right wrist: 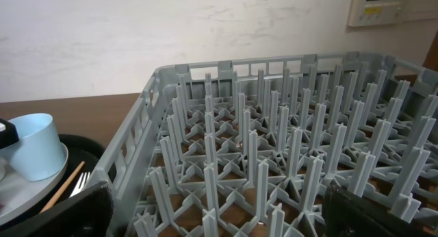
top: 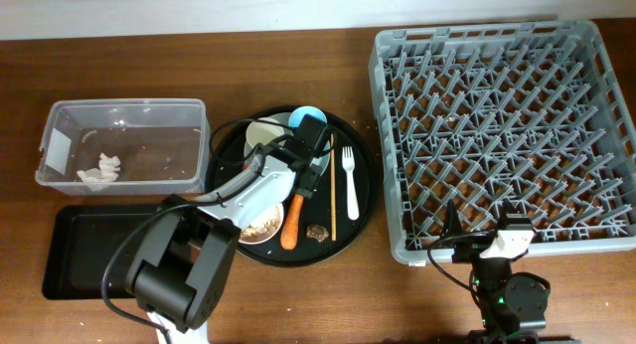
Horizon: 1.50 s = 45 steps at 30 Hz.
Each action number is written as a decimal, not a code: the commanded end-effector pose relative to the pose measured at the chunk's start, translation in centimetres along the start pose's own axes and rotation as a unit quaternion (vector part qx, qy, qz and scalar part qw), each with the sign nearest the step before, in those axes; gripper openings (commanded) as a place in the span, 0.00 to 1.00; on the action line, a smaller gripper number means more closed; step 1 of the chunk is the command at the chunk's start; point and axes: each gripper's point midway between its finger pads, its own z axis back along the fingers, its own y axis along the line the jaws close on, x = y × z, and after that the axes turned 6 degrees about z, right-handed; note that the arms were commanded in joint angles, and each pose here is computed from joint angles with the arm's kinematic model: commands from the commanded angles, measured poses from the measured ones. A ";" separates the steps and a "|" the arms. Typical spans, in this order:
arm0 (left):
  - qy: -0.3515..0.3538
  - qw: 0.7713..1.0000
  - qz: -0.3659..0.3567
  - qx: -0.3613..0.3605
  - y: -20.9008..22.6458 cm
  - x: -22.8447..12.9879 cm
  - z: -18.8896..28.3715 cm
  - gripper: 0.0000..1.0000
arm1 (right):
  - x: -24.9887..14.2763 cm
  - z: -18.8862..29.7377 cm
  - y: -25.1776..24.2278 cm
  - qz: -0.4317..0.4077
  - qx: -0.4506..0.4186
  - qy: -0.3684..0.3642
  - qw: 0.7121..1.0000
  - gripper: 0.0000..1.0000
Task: Sort waste into correct bins and load items into the dishwasher rack
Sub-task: 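Move the left gripper back and grasp the red snack wrapper, then carry the red wrapper with the left gripper into the clear bin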
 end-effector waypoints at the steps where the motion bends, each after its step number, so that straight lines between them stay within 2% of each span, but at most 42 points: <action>1: -0.011 1.000 0.003 0.006 0.0 1.2 0.2 0.64 | -0.3 0.0 -0.1 -0.002 -0.003 0.002 1.000 0.99; 3: -0.009 1.000 -0.015 0.007 0.1 1.5 0.6 0.64 | -0.3 0.0 -0.1 -0.002 -0.003 0.002 1.000 0.99; 5: 0.009 1.000 -0.020 0.009 0.3 0.6 0.6 0.53 | -0.3 0.0 -0.1 -0.002 -0.003 0.002 1.000 0.98; 10: 0.023 0.999 -0.024 0.011 0.3 -0.2 0.5 0.52 | -0.3 0.0 -0.1 -0.002 -0.003 0.002 1.000 0.99; 11: 0.023 0.999 -0.024 0.011 0.3 -0.2 0.5 0.49 | -0.3 0.0 -0.1 -0.002 -0.003 0.002 1.000 0.99; 12: 0.023 0.999 -0.024 0.011 0.3 -0.2 0.5 0.35 | -0.3 0.0 -0.1 -0.002 -0.003 0.002 1.000 0.99; 14: 0.023 0.999 -0.024 0.011 0.3 -0.2 0.5 0.25 | -0.3 0.0 -0.1 -0.002 -0.003 0.002 1.000 0.99; 15: 0.022 0.999 -0.024 0.011 0.4 -0.1 0.5 0.10 | -0.3 0.0 -0.1 -0.002 -0.003 0.002 1.000 0.99; 16: 0.022 0.999 -0.024 0.011 0.4 -0.1 0.5 0.00 | -0.3 0.0 -0.1 -0.002 -0.003 0.002 1.000 0.99; 21: 0.007 0.999 -0.021 0.036 1.5 1.5 2.2 0.00 | -0.3 0.0 -0.1 -0.002 -0.003 0.002 1.000 0.99; 24: -0.048 0.998 -0.007 0.029 2.7 4.5 7.8 0.00 | -0.3 0.0 -0.1 -0.002 -0.003 0.002 1.000 0.99; 28: -0.120 0.992 0.016 0.027 5.0 5.7 15.1 0.00 | -0.2 0.0 -0.1 -0.002 -0.003 0.002 1.000 0.99; 31: -0.176 0.976 0.072 0.109 11.0 6.3 19.7 0.00 | -0.3 0.0 -0.1 -0.002 -0.003 0.002 1.000 0.99; 34: -0.161 0.957 0.142 0.194 18.6 5.2 19.4 0.00 | -0.3 0.0 -0.1 -0.002 -0.003 0.002 1.000 0.99; 36: -0.163 0.941 0.199 0.221 23.2 4.6 19.1 0.00 | -0.3 0.0 -0.1 -0.002 -0.003 0.002 1.000 0.99; 39: -0.171 0.926 0.258 0.218 28.1 4.2 17.6 0.00 | -0.3 0.0 -0.1 -0.002 -0.003 0.002 1.000 0.99; 40: -0.173 0.922 0.279 0.205 30.0 4.3 15.8 0.00 | -0.3 0.0 -0.1 -0.002 -0.003 0.002 1.000 0.99; 42: -0.142 0.931 0.273 0.197 31.4 3.9 11.2 0.00 | -0.3 0.0 -0.1 -0.002 -0.003 0.002 1.000 0.99; 45: -0.096 0.940 0.265 0.192 31.1 2.8 6.2 0.00 | -0.3 0.0 -0.1 -0.002 -0.003 0.002 1.000 0.99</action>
